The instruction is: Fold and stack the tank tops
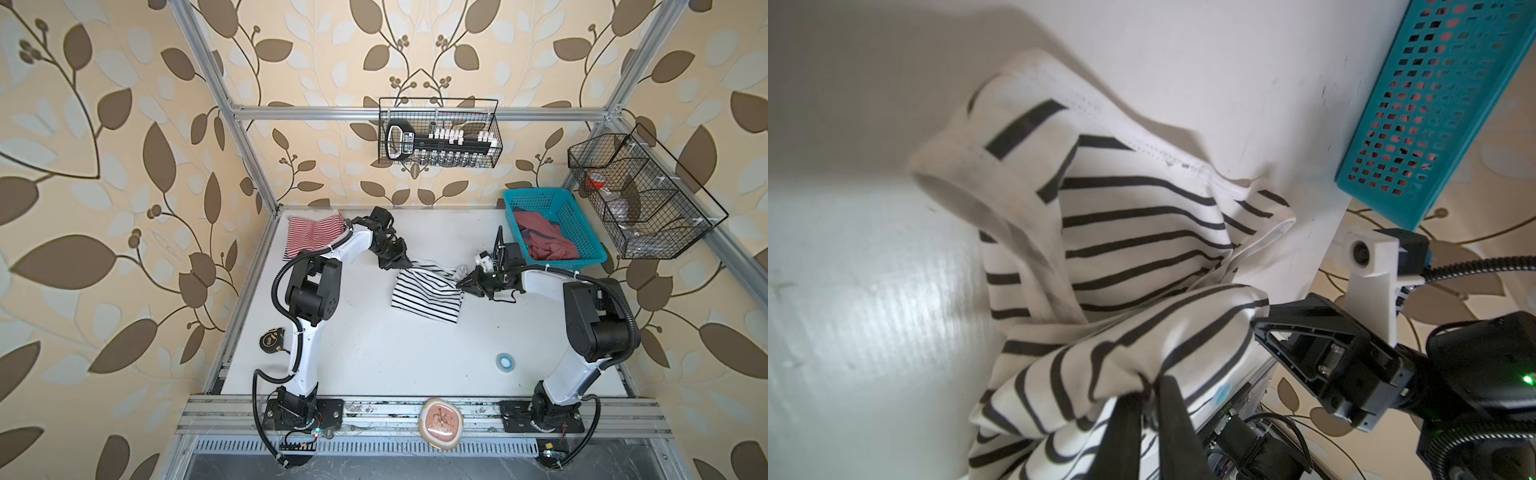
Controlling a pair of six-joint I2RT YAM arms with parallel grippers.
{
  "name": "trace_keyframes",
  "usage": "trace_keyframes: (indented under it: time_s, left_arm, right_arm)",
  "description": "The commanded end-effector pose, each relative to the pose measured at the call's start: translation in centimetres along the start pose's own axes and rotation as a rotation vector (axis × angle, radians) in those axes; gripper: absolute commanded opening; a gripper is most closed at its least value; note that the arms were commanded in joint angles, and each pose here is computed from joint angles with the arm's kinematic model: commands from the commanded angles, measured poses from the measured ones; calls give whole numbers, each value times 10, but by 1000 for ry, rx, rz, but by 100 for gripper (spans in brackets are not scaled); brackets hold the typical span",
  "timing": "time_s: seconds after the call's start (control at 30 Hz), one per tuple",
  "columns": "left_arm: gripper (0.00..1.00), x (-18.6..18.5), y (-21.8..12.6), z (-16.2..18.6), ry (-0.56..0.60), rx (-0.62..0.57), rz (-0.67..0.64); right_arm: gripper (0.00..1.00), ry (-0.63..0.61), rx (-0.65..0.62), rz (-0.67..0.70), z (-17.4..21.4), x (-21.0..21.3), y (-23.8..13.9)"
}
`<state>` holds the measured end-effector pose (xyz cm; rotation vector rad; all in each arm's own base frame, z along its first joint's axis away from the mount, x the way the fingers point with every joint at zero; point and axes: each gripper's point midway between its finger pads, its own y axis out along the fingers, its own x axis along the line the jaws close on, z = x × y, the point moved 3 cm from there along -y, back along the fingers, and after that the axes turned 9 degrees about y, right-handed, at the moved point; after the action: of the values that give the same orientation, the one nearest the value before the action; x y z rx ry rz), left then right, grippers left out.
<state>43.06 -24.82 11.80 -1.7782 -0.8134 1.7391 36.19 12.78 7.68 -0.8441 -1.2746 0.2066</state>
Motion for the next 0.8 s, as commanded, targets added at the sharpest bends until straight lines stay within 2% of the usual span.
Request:
trace_keyframes:
  time_s: [0.0,0.1,0.27,0.37,0.47,0.6,0.63,0.7,0.77]
  left_arm:
    - [25,-3,-9,-15,14,-24,33]
    - [29,-4,-20,-30,13,-72,38]
    - [40,-25,-65,-52,76,-206,11]
    - [43,-35,-86,-49,108,-247,-24]
    - [43,-40,-90,-34,118,-245,-18]
    - [28,-50,-69,-1,135,-177,28]
    - [22,-51,-62,6,137,-155,35]
    - [11,-52,-46,17,141,-113,40]
    - [1,-52,-32,22,137,-76,52]
  right_arm:
    - [20,-20,-39,-45,-18,14,-3]
    - [30,-51,-77,-70,-27,30,-14]
    - [37,-133,-170,-67,-30,59,-45]
    - [40,-183,-212,-30,-23,67,-63]
    - [42,-221,-196,-19,-5,73,-66]
    - [39,-247,-142,-36,17,73,-50]
    - [35,-245,-122,-46,21,72,-43]
    - [22,-232,-73,-68,27,70,-27]
    - [14,-222,-32,-92,29,69,-11]
